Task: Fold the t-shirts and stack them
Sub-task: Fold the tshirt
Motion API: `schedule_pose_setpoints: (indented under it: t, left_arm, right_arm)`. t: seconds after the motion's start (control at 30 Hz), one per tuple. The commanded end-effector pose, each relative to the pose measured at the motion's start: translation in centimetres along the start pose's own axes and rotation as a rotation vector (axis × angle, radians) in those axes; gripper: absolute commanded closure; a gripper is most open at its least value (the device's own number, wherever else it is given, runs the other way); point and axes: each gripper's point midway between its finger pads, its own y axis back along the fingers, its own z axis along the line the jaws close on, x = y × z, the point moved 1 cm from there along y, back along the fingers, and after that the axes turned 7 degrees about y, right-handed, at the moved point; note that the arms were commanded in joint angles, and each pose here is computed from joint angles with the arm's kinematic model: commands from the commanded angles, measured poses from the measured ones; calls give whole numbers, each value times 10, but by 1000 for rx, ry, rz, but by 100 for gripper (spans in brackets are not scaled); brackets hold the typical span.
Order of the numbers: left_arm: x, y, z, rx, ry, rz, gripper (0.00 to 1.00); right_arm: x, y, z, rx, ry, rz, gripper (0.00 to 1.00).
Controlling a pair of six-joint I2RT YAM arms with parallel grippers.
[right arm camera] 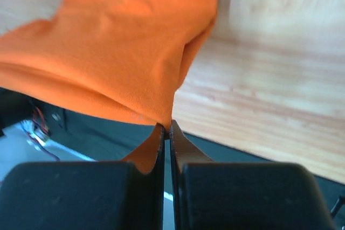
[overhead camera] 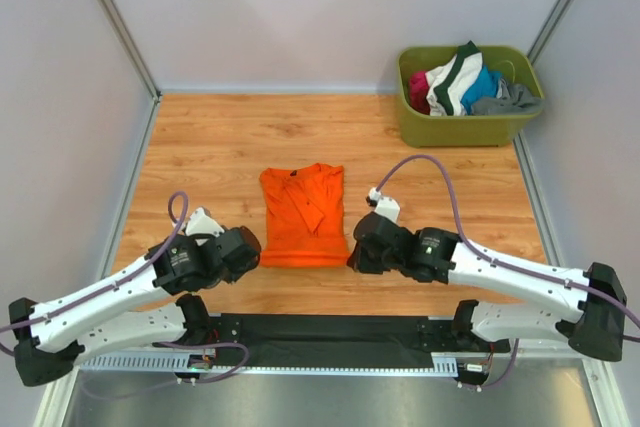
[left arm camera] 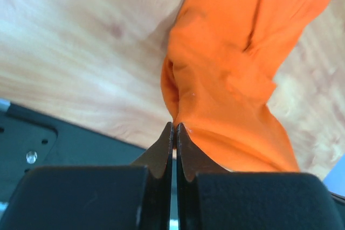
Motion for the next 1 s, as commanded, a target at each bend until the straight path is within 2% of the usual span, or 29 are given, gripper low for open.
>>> schedule_pose_setpoints:
  t: [0.0,0.17,0.5,0.97]
  left_arm:
    - [-46,-1,-4,-17,-87,-193,100]
    - [-61,-8,-42,8,-155,-203,100]
    - [-94,-29,-85,8,-161,-208,100]
    - [-116,-69,-107,-51,-136,-184,100]
  right_arm:
    - [-41,6,-26,172,79,-118,100]
    - [-89,5,-19,171,132,-189,100]
    - [-142,-21,-13,190,167,-182,100]
    - [-186,-56,-19,223,187,-155,100]
